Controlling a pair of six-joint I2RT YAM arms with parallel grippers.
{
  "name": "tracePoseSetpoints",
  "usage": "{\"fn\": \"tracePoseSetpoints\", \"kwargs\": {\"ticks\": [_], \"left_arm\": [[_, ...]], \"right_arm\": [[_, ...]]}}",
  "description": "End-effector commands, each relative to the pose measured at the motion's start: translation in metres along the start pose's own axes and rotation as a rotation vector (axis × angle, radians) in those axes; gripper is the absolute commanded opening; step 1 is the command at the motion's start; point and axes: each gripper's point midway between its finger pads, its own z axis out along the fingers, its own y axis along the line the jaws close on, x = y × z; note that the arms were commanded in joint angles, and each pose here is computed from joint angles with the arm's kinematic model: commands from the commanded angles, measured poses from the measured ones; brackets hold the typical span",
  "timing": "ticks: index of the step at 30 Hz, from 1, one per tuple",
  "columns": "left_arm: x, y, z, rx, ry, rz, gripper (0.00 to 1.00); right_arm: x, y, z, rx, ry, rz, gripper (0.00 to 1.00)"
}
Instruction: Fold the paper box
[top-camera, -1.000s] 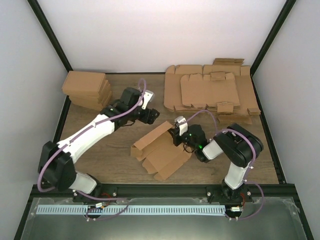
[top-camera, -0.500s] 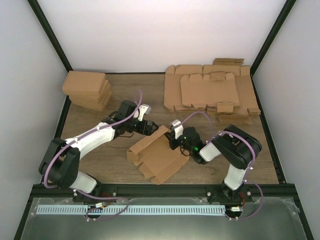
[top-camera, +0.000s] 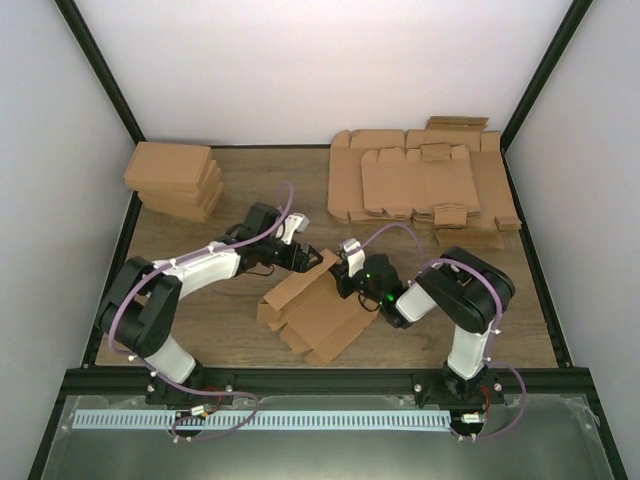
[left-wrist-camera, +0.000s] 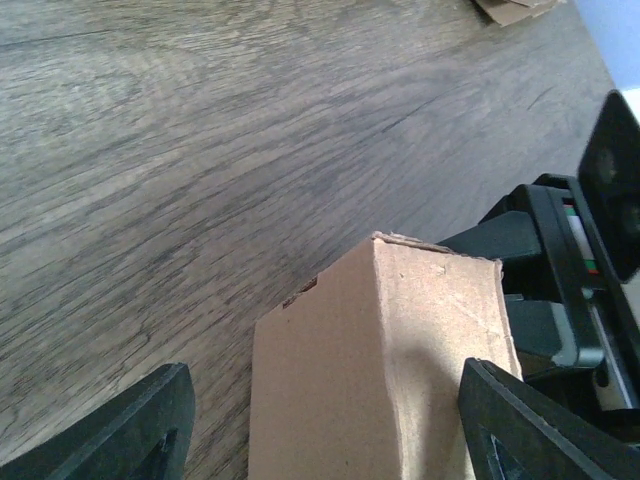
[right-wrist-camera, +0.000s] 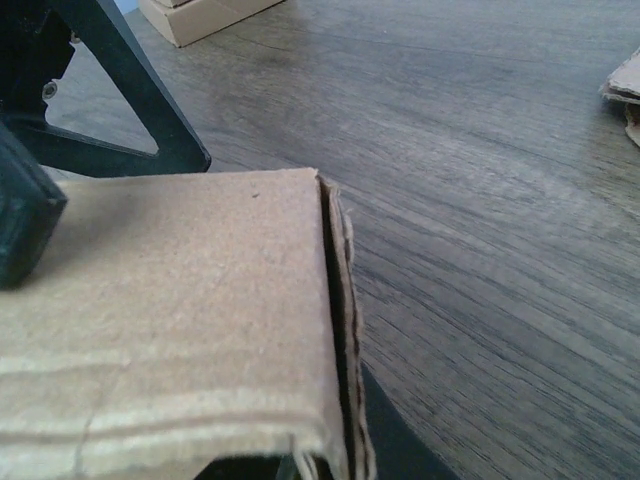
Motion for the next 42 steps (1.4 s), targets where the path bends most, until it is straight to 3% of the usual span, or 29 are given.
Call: {"fn": "tracePoseSetpoints", "kwargs": {"ticks": [1, 11, 17, 29, 34, 37, 39, 42], "left_arm": [[0.004, -0.003, 0.008, 0.052, 0.004, 0.021, 0.75], [0.007, -0.002, 0.020, 0.089, 0.021, 0.010, 0.67], [0.008, 0.006, 0.024, 0.058, 0.030, -0.013, 0.64], [0.011, 0.004, 0.028, 0.183, 0.059, -0.135, 0.63], [0.014, 0.006, 0.027, 0.201, 0.080, -0.164, 0.63], [0.014, 0.004, 0.028, 0.217, 0.097, -0.189, 0.63], [0.009, 0.001, 0.024, 0.220, 0.085, -0.190, 0.64], [-0.009, -0.004, 0.012, 0.204, 0.030, -0.160, 0.73]], "right_arm": [[0.009, -0.002, 0.006, 0.018, 0.015, -0.002, 0.09], [0.007, -0.001, 0.007, 0.007, -0.007, -0.002, 0.16], [-0.010, -0.005, -0.002, 0.041, -0.091, 0.000, 0.23], [-0.037, -0.013, -0.002, 0.089, -0.222, -0.022, 0.22], [-0.047, -0.013, -0.001, 0.097, -0.249, -0.056, 0.13], [-0.051, -0.012, 0.002, 0.096, -0.254, -0.062, 0.01], [-0.054, -0.012, -0.001, 0.097, -0.255, -0.057, 0.01], [-0.053, -0.012, -0.002, 0.100, -0.229, -0.049, 0.01]]}}
